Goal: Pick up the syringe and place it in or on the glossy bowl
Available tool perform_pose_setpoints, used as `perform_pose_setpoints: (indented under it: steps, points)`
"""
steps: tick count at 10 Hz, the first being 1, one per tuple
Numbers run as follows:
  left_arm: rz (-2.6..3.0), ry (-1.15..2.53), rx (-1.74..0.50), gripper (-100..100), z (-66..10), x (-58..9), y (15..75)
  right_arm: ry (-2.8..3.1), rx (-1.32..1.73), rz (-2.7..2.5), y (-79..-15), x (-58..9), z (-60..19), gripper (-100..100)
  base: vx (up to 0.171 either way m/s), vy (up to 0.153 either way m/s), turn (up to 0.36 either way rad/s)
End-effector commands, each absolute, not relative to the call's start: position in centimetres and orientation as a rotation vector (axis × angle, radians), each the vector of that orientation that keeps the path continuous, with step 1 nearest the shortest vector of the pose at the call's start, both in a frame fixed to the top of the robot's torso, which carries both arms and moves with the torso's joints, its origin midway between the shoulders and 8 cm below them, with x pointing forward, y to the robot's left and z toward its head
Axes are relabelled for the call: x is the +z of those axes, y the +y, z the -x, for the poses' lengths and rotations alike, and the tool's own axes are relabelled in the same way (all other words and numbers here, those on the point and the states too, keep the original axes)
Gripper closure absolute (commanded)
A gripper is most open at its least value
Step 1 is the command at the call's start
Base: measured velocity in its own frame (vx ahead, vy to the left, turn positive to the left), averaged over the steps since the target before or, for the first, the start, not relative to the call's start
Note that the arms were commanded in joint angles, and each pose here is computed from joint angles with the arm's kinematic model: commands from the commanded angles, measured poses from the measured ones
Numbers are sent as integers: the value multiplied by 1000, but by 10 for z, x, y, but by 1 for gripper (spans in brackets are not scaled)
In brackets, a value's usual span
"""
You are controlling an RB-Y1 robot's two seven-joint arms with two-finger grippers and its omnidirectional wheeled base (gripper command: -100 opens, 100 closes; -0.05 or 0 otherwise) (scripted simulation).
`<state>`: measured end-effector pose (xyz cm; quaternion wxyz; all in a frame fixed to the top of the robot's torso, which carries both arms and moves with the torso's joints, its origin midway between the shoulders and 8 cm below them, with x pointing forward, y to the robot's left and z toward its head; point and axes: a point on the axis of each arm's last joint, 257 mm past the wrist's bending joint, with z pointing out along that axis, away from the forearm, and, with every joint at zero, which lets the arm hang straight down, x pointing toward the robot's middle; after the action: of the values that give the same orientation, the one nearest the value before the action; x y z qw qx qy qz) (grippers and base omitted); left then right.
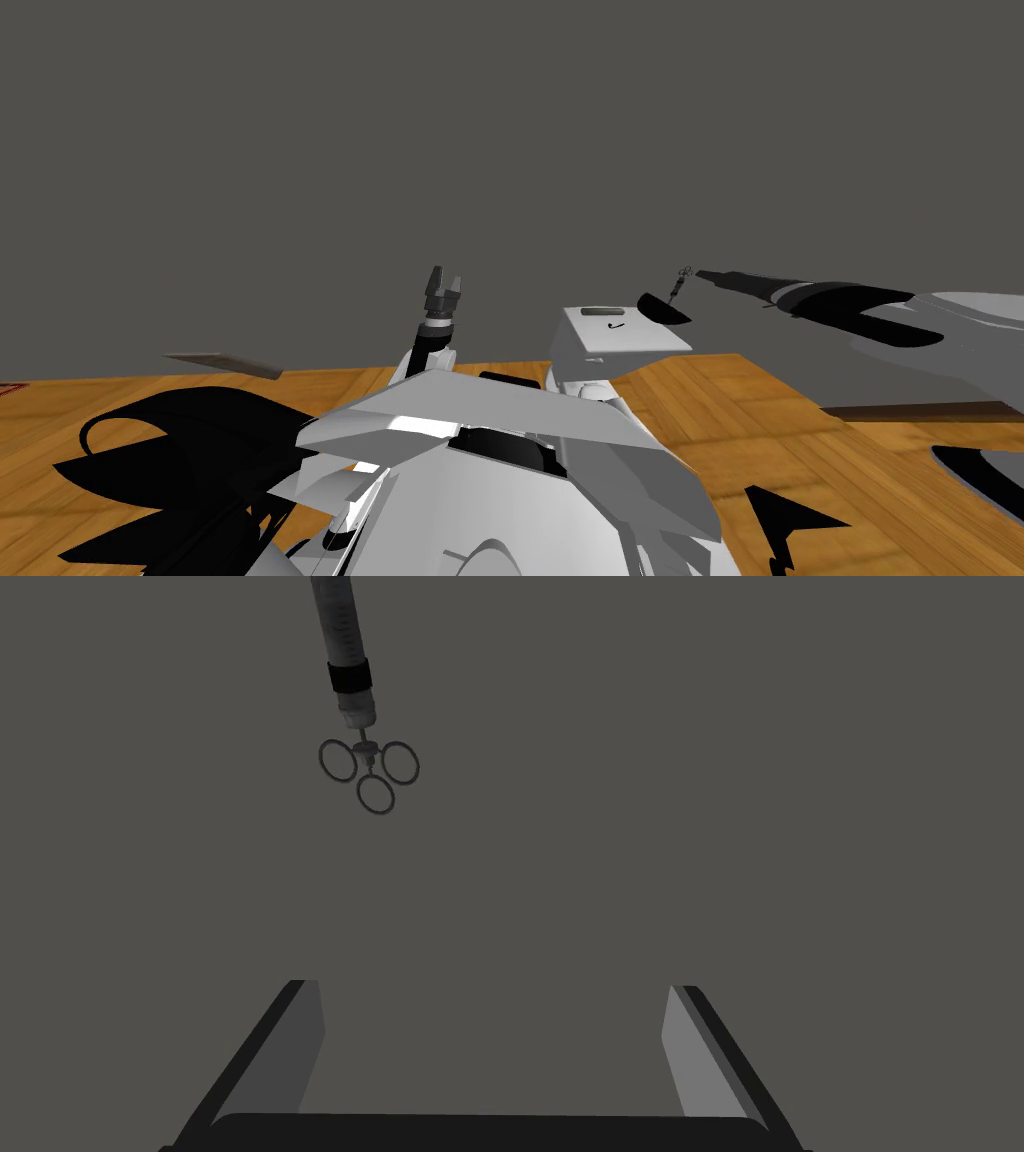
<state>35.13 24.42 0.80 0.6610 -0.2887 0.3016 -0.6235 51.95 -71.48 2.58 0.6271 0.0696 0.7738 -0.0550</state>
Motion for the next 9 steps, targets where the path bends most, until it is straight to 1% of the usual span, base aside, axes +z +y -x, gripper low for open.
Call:
perform_pose_setpoints:
  steps: [1, 3, 4, 9]
  points:
    - [653, 682, -1410, 0, -351, 8, 244, 1772, -124, -155, -717, 40, -514, -100, 10, 28, -10]
    - [653, 682, -1410, 0, -351, 8, 244, 1771, -126, -153, -717, 44, -513, -100, 6, 17, -13]
    - [653, 682, -1410, 0, -351, 8, 244, 1771, -124, -155, -717, 45, -513, 0, 0, 0, 0]
    - [653, 682, -1410, 0, -351, 8, 244, 1771, -124, -155, -717, 45, -513, 0, 0, 0, 0]
